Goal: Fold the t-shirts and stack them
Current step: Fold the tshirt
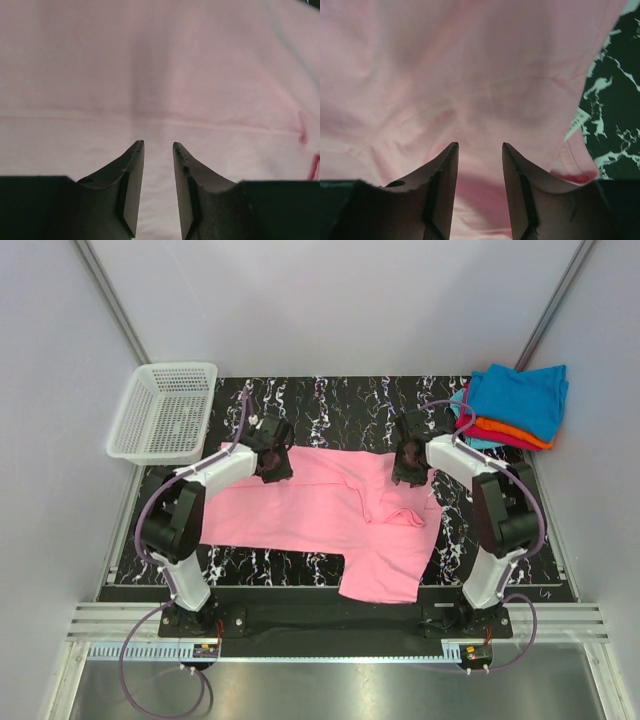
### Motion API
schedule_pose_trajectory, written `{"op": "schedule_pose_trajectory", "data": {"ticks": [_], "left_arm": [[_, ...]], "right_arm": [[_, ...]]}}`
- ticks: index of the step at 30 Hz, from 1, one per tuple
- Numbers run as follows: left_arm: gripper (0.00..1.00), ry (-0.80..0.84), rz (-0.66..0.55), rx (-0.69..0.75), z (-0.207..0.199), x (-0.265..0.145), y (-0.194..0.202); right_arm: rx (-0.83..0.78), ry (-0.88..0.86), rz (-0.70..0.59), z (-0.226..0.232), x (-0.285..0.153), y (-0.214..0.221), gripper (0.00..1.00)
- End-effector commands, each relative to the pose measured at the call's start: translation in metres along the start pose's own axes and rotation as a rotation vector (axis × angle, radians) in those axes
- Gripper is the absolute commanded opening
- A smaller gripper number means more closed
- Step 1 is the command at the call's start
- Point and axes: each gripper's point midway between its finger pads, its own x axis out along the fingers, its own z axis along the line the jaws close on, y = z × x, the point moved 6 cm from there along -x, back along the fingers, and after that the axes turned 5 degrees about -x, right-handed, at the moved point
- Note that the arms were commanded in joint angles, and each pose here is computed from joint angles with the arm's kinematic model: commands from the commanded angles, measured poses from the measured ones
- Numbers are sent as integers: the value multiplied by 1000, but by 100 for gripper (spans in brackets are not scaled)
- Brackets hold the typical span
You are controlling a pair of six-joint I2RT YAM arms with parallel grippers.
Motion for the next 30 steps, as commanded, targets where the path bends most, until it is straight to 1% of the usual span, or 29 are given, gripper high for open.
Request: {"op": "schedule_pose_trajectory", "data": {"ticks": [1,4,8,12,16,20,24,26,30], "left_arm": [[34,-79,-50,-84,15,14,-32],[34,-164,-35,-125,35,23,-43],[34,-254,-5,-134,56,27,-42],[34,-305,-29,-145,69,18,-42],[34,-377,-67,-185,86,9,-38],[36,-465,-102,-247,118,4,-37],[38,-449,-115,-329,139,2,-41],[39,-416,-125,-364,143,2,-45],[40,-375,-97,-394,144,6,-47]], "right_arm": [[-39,-64,-39,14,6,-27,47],[-33,-53,-27,11,16,-30,47],[-19,-39,-7,3,24,-28,47],[-13,-31,-3,-2,25,-24,47],[-11,-35,2,-2,25,-22,47],[-16,-48,20,-2,27,-16,47],[-27,-56,39,-3,31,-10,47],[-25,-53,48,-5,34,-11,47],[5,-64,96,-14,46,-7,47]]}}
